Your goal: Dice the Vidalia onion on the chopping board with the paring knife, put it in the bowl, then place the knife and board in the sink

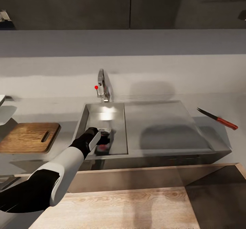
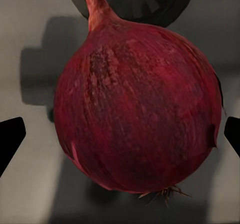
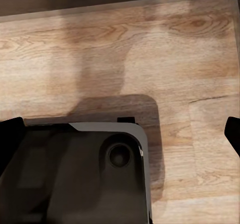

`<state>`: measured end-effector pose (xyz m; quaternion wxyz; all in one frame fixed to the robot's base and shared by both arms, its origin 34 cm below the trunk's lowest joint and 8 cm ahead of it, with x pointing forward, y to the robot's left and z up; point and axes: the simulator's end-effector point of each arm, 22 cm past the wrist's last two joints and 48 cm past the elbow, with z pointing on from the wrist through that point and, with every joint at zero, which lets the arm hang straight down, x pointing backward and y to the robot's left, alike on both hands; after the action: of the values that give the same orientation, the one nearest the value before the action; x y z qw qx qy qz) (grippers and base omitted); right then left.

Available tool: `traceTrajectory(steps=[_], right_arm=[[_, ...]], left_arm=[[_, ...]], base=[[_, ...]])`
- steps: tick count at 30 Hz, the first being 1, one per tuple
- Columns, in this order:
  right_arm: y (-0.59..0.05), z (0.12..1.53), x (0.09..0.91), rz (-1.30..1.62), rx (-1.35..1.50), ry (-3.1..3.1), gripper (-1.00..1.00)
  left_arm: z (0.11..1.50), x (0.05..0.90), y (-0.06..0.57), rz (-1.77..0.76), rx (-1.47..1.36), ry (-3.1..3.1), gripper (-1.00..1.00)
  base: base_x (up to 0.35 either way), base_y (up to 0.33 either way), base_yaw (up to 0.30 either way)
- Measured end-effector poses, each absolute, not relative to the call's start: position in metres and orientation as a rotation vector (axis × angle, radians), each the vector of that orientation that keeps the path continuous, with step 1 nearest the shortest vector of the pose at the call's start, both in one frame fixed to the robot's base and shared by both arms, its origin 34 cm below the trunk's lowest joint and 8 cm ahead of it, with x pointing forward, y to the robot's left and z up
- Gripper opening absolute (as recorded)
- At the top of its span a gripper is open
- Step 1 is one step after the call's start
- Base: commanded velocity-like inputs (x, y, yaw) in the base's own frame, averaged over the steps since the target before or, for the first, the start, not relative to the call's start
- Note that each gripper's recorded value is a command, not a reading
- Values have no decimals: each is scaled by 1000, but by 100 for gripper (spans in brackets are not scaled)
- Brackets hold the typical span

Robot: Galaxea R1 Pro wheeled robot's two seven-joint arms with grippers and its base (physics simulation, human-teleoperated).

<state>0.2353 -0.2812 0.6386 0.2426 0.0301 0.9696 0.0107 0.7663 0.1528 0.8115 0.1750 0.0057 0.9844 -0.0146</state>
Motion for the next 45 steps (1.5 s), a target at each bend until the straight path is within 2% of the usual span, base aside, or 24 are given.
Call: traceTrajectory(steps=[10,11,45], right_arm=[[-285,639,235,24,78,2651,100],[-285,639,235,24,78,2651,100],[-283,641,242,24,87,2630,100]], left_arm=[[811,766,153,-41,16,2789,100],[811,766,153,-41,16,2789,-100],[826,771,153,-42,13,2766,-100]], base=[[0,0,0],[0,0,0],[0,0,0]])
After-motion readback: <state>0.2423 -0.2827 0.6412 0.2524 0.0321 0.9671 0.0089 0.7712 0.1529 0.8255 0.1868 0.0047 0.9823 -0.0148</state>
